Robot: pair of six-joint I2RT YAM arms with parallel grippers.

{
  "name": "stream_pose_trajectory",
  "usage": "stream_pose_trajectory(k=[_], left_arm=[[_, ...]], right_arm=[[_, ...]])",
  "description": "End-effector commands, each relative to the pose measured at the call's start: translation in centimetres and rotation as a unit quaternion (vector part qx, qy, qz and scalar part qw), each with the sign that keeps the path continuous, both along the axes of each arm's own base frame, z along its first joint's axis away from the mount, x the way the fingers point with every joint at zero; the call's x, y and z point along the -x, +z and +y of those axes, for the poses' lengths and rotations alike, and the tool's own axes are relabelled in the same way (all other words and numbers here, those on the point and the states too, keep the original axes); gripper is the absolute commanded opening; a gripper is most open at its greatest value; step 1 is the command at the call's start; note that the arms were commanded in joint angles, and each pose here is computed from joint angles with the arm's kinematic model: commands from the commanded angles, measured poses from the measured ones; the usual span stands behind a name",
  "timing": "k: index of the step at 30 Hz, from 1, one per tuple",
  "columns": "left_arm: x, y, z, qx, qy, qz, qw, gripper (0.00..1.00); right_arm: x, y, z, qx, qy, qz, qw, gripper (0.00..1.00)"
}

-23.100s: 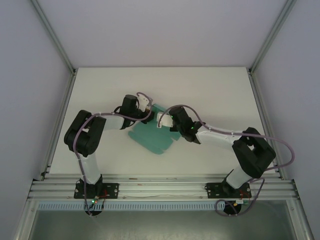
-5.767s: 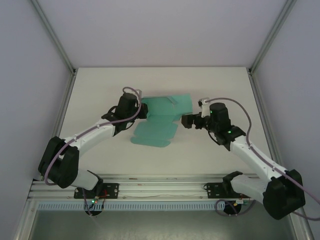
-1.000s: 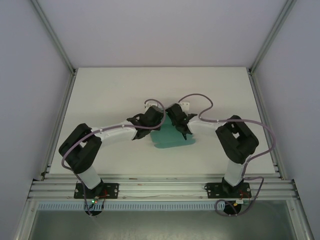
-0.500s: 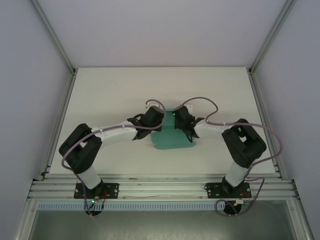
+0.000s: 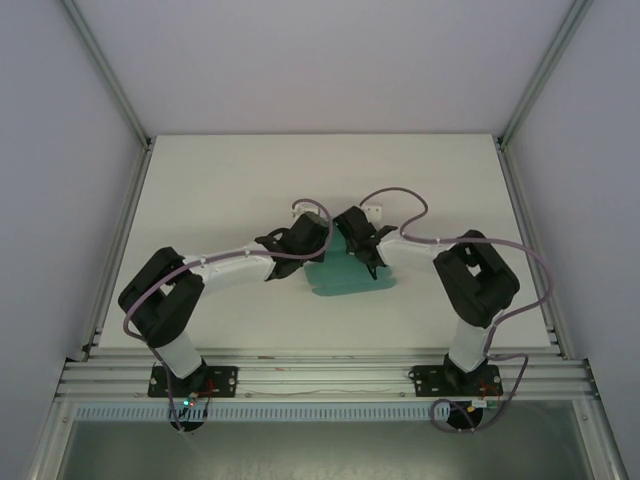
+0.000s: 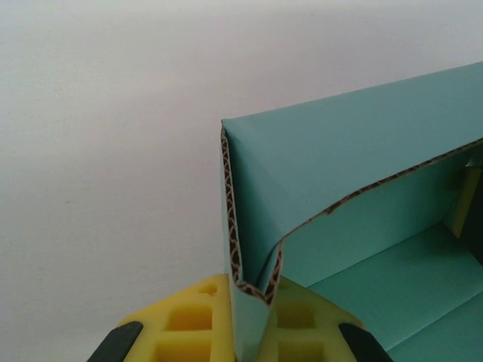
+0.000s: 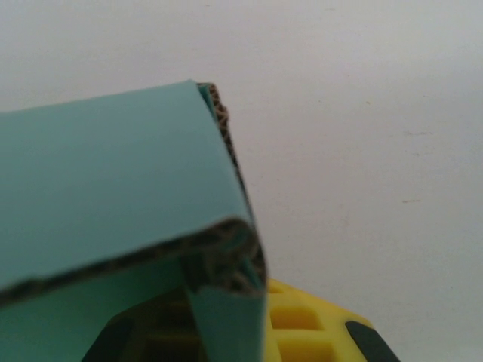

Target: Assemble paper box

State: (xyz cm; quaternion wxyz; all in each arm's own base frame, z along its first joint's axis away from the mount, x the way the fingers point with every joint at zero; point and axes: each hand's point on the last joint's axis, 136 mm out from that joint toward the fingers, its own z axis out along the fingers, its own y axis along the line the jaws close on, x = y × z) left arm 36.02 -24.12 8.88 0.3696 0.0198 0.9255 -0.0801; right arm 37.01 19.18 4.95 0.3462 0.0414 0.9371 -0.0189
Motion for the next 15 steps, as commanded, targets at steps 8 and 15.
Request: stream_pose_trajectory(k=[8, 15], left_arm=[[0.0, 0.9, 1.3, -0.013, 0.022, 0.003, 1.0, 0.0], [0.2, 1.8, 1.5, -0.01, 0.018, -0.006, 1.0, 0.0]], right_arm=[[1.7, 6.9, 1.9, -0.104, 0.154, -0.047, 0.981, 0.63], [3.8, 9.8, 1.8, -0.147, 0.178, -0.09, 0.969, 0.9]])
